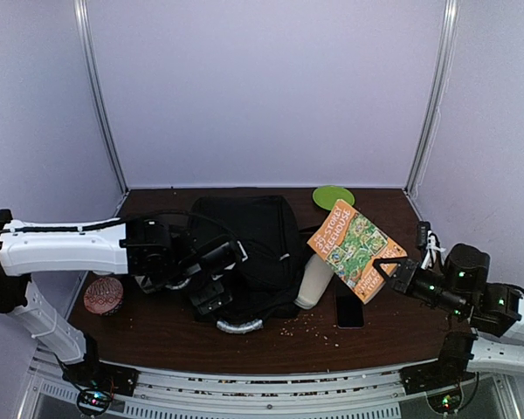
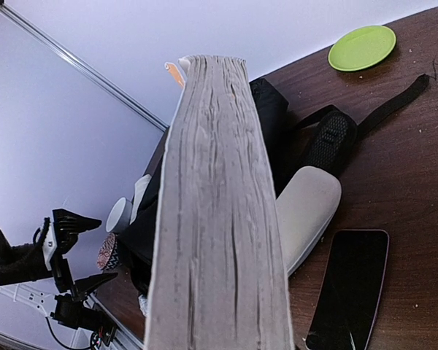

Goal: Pack the student bag
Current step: Pick up the book from the center of the board, then place the book in the student bag.

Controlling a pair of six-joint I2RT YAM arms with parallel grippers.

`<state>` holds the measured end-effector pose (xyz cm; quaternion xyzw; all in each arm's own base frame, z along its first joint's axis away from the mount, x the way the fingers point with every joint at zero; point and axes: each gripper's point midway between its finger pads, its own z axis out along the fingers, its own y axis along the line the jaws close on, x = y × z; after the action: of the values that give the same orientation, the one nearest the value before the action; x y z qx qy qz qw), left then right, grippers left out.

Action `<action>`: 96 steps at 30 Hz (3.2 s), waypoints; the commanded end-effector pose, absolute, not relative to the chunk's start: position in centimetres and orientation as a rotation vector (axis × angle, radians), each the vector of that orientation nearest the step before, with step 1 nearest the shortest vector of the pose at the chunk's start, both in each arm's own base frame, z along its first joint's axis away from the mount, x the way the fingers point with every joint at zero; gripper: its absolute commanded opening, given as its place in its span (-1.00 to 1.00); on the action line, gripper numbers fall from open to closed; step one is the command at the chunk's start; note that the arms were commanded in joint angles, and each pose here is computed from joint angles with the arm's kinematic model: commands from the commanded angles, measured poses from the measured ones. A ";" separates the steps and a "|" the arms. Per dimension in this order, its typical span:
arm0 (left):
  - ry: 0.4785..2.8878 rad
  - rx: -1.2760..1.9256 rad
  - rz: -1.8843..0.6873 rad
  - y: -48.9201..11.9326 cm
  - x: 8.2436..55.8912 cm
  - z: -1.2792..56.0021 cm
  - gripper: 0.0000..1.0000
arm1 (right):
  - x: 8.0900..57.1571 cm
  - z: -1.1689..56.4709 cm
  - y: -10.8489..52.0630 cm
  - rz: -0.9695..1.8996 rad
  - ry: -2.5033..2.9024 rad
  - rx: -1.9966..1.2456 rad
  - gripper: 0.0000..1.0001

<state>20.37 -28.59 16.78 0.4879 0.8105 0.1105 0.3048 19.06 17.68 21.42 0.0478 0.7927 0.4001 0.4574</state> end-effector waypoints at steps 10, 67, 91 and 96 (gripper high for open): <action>2.163 1.219 0.335 -31.7 25.1 15.7 0.59 | 18.6 24.8 17.5 1.074 1.841 0.111 -1.00; 2.137 0.192 -0.689 -38.1 28.5 31.7 -1.00 | 24.4 20.9 28.4 1.576 2.025 0.534 -1.00; 1.909 -0.289 -0.725 -33.4 29.0 35.1 -1.00 | 35.4 24.6 38.6 1.531 2.158 0.258 -1.00; 1.944 -0.249 -0.799 -35.6 29.3 33.6 -1.00 | 35.9 20.2 38.9 1.540 2.178 0.329 -1.00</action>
<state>28.73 -33.01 29.02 -0.0716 0.8507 -0.2229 0.4706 33.60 38.50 18.99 0.1094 0.8282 0.5194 0.1797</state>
